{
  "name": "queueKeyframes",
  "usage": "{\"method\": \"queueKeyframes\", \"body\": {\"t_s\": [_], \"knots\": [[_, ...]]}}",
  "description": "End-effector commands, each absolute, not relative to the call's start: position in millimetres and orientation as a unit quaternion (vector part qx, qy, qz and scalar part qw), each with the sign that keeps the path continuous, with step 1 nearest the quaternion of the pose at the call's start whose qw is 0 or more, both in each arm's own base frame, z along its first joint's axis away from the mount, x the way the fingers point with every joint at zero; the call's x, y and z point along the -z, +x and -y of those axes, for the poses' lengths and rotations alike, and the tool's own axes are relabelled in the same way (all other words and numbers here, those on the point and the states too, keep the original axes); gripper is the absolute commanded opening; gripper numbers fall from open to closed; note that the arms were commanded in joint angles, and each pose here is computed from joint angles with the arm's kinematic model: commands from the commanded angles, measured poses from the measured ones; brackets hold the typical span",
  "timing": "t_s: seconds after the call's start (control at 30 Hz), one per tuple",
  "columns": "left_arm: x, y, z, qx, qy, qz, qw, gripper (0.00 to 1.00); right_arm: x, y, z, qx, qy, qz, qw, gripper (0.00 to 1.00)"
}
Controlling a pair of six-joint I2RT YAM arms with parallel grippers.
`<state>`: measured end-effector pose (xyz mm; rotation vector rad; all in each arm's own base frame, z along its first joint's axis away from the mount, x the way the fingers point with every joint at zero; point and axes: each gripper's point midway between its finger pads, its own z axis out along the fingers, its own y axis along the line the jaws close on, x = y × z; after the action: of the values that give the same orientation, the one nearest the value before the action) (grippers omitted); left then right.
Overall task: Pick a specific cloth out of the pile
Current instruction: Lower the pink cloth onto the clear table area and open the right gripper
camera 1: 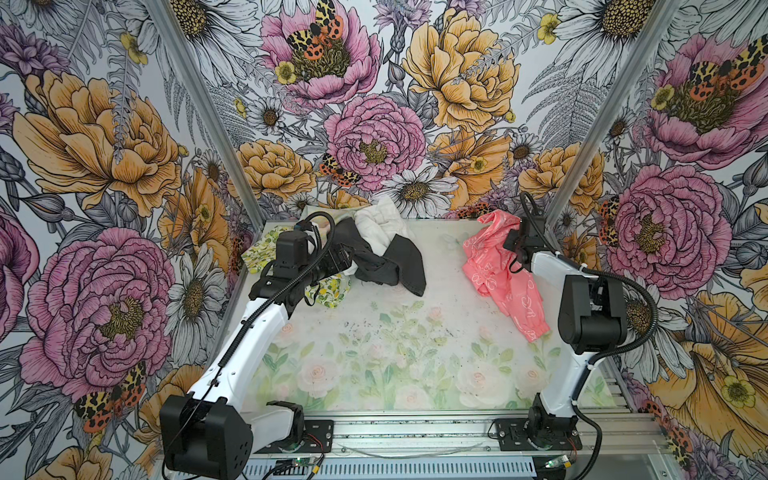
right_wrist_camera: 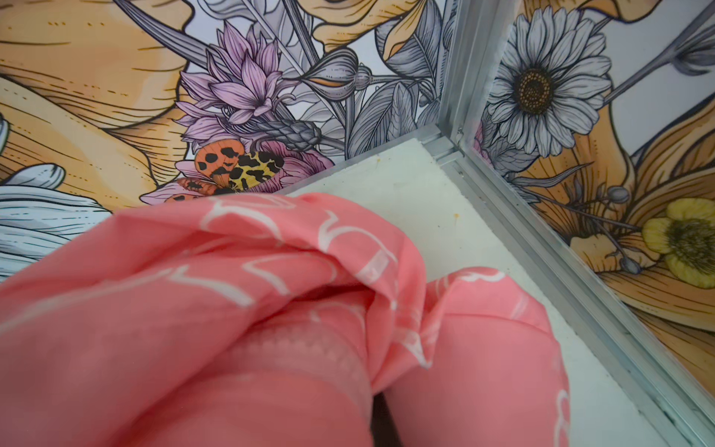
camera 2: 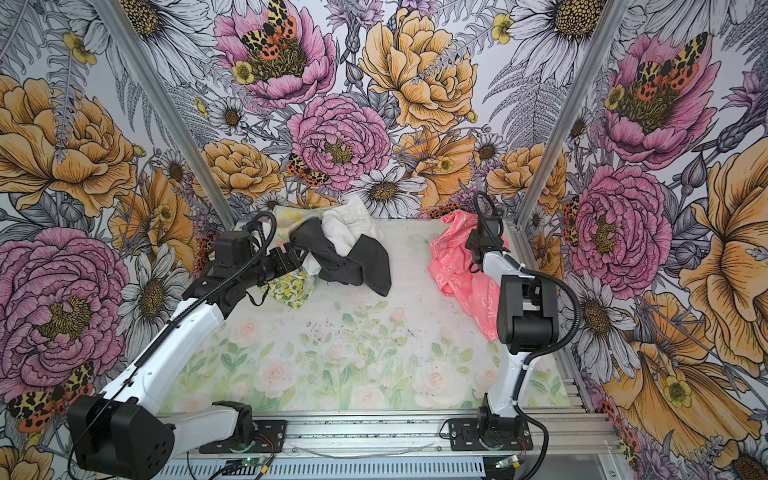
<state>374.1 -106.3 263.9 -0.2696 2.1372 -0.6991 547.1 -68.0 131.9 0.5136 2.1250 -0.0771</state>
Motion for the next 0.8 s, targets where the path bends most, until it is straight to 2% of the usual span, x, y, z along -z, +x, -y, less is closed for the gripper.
{"method": "queueKeyframes", "body": {"t_s": [0.0,0.03,0.1,0.23,0.27,0.33,0.57,0.6,0.67,0.77], "knots": [[-257.9,377.0,79.9,0.229,-0.127,-0.856,0.445,0.9,-111.9,544.8,70.2,0.043,0.224,-0.878,0.421,0.0],[-255.8,378.8,73.4,0.222,-0.134,-0.856,0.447,0.9,-108.5,545.4,71.7,0.044,0.225,-0.882,0.411,0.01],[-252.6,383.5,62.6,0.214,-0.148,-0.856,0.448,0.9,-104.4,547.5,72.2,0.049,0.223,-0.887,0.4,0.09],[-247.0,394.0,44.6,0.2,-0.169,-0.856,0.445,0.9,-110.5,546.3,73.9,0.047,0.231,-0.888,0.396,0.44],[-246.7,396.5,40.7,0.195,-0.174,-0.856,0.446,0.91,-114.3,544.6,74.7,0.049,0.233,-0.886,0.398,0.49],[-247.1,401.3,36.6,0.192,-0.178,-0.855,0.448,0.91,-122.8,541.3,76.0,0.05,0.235,-0.884,0.4,0.57],[-246.2,416.3,26.6,0.182,-0.174,-0.851,0.461,0.92,-173.1,508.4,73.6,0.047,0.232,-0.873,0.427,0.68],[-244.8,417.8,23.8,0.176,-0.175,-0.851,0.463,0.95,-180.3,504.4,72.5,0.047,0.227,-0.871,0.433,0.75],[-239.0,420.2,14.2,0.161,-0.184,-0.851,0.466,0.97,-200.3,494.4,71.5,0.048,0.216,-0.865,0.449,0.81],[-228.8,424.2,-5.5,0.147,-0.211,-0.842,0.475,0.99,-224.7,480.3,68.7,0.042,0.207,-0.856,0.472,0.96]]}}
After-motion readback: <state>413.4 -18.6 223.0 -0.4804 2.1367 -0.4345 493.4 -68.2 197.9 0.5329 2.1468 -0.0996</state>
